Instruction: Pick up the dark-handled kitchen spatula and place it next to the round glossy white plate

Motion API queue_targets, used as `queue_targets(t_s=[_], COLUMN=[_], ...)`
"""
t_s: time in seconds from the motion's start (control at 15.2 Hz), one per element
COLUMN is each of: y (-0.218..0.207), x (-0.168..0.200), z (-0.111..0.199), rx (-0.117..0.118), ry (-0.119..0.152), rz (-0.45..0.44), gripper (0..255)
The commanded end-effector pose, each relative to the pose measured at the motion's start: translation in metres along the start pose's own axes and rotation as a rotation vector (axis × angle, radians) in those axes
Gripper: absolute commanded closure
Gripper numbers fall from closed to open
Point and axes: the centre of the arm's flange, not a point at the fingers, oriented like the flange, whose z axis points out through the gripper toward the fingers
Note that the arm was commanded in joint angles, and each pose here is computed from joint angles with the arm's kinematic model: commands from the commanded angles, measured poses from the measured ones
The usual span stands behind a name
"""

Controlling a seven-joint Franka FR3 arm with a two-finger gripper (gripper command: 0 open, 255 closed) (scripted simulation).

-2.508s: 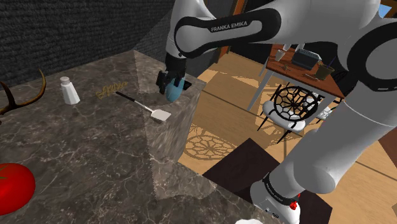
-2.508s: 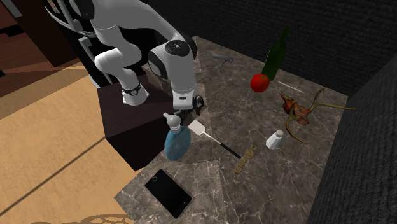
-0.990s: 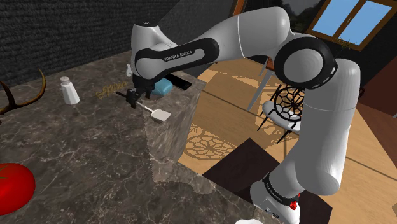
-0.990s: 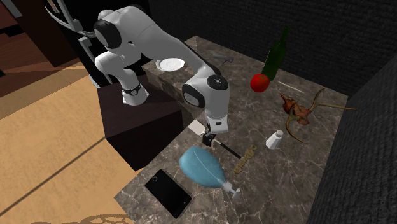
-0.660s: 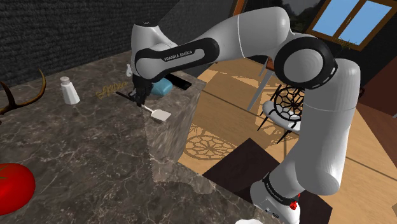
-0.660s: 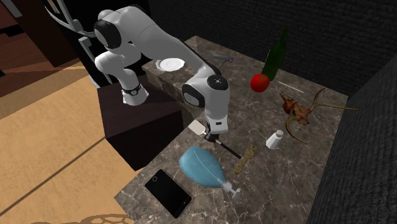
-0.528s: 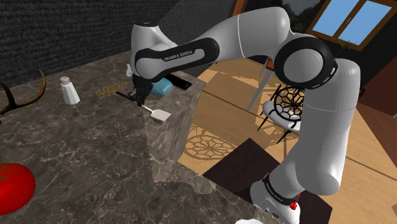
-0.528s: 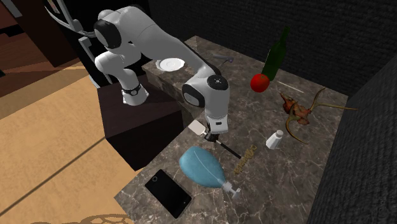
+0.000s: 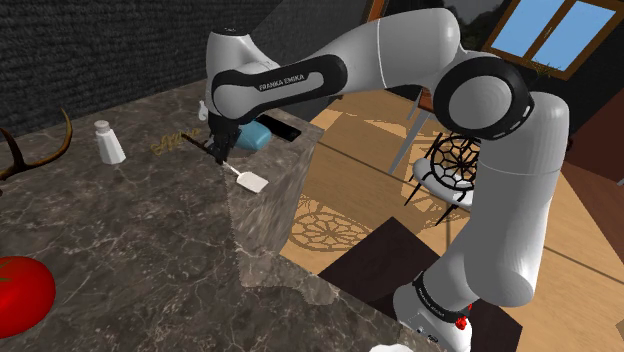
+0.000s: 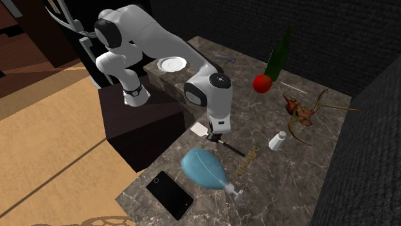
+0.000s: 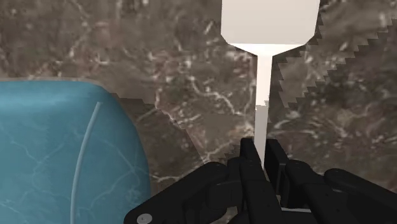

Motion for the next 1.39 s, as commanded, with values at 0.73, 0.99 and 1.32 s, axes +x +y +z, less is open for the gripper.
queue_targets(t_s=[0.73,0.99,1.32], y=[-0.001,-0.018,-0.060], x=[0.004,-0.016,-0.066], z=[-0.068,-0.076,-0.080], rx=[0.000,0.000,0.000], ry=[0.000,0.000,0.000], rz=[0.000,0.000,0.000], gripper=[255,255,255])
